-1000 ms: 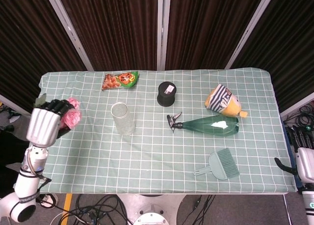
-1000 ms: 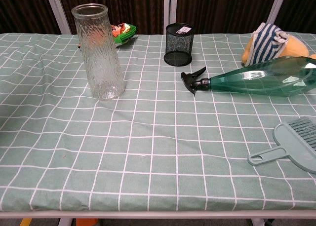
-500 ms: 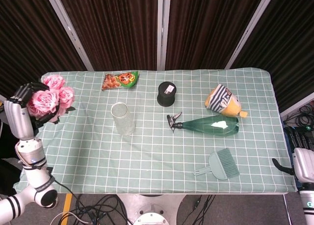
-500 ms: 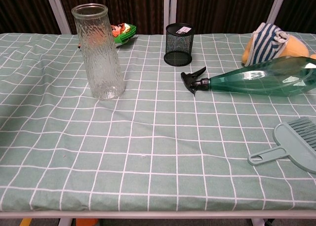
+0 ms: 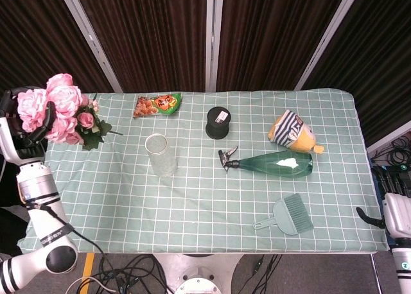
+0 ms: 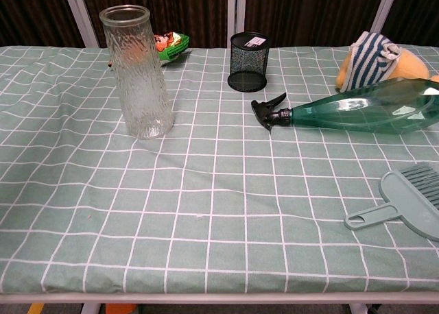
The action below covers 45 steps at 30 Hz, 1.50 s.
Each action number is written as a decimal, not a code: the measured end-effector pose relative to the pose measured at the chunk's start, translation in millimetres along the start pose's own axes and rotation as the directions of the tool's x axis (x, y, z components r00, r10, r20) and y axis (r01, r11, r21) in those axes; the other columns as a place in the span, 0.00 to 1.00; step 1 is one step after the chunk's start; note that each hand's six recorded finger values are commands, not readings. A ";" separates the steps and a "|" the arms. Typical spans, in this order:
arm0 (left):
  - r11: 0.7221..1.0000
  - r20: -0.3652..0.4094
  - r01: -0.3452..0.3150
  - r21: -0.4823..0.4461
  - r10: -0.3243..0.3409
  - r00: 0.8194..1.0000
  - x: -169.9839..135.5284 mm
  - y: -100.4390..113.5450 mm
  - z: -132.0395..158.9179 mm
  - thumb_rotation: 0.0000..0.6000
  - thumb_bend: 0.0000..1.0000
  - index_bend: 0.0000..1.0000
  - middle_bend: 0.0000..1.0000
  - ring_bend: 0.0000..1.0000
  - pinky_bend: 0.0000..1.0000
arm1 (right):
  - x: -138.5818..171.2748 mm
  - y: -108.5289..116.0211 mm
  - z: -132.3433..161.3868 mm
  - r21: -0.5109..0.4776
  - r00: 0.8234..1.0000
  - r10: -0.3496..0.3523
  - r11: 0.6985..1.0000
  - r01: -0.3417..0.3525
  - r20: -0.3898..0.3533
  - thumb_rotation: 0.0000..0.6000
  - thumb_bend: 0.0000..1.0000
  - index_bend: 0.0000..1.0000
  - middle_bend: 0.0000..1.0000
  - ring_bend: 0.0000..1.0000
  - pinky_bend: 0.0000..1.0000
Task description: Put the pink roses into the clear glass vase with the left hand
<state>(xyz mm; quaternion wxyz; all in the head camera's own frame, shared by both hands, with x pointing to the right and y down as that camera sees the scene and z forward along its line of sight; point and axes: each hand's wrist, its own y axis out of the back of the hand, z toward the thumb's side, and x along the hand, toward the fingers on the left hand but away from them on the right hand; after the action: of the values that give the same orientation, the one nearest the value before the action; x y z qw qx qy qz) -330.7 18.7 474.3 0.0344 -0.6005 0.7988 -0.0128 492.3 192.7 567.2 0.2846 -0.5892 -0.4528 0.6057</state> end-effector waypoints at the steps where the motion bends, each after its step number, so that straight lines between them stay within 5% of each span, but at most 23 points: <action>1: 1.000 -0.005 0.000 -0.015 0.000 1.000 1.4 -0.8 0.8 1.00 0.29 0.50 0.47 0.46 0.64 | -0.1 -0.4 -0.4 0.000 1.000 0.001 1.000 -0.001 0.001 1.00 0.14 0.07 0.00 0.00 0.00; 15: 0.973 -0.194 0.057 -0.223 -0.102 0.976 8.3 -35.4 -1.4 1.00 0.29 0.49 0.47 0.46 0.64 | -1.8 -5.7 -2.9 -0.003 1.000 0.016 1.000 -0.016 0.009 1.00 0.14 0.07 0.00 0.00 0.00; 33: 0.982 -0.282 0.144 -0.120 -0.173 0.944 -0.8 -68.5 -52.2 1.00 0.28 0.49 0.46 0.44 0.63 | -2.7 -8.3 -13.9 -0.010 0.999 0.021 1.000 -0.021 0.033 1.00 0.14 0.07 0.00 0.00 0.00; 37: 0.976 -0.299 0.200 -0.086 -0.217 0.929 -10.8 -75.7 -62.1 1.00 0.27 0.40 0.39 0.36 0.55 | -3.3 -9.7 -13.9 -0.012 0.999 0.026 1.000 -0.026 0.034 1.00 0.14 0.07 0.00 0.00 0.00; 41: 0.963 -0.276 0.264 -0.058 -0.270 0.923 -16.8 -82.8 -64.3 1.00 0.22 0.12 0.11 0.13 0.27 | -3.3 -9.8 -14.6 -0.010 0.999 0.027 1.000 -0.027 0.038 1.00 0.14 0.07 0.00 0.00 0.00; 45: 0.946 -0.206 0.321 -0.039 -0.323 0.924 -20.3 -88.1 -62.4 1.00 0.20 0.09 0.00 0.05 0.16 | -3.5 -9.5 -15.4 -0.008 0.999 0.026 1.000 -0.026 0.046 1.00 0.14 0.07 0.00 0.00 0.00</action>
<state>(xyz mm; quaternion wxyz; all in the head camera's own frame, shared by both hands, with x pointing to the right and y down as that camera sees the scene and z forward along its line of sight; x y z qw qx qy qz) -245.1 12.3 542.8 -0.0540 -0.7188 0.6885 -0.0795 505.9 197.0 578.8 0.2642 -0.5820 -0.4538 0.6209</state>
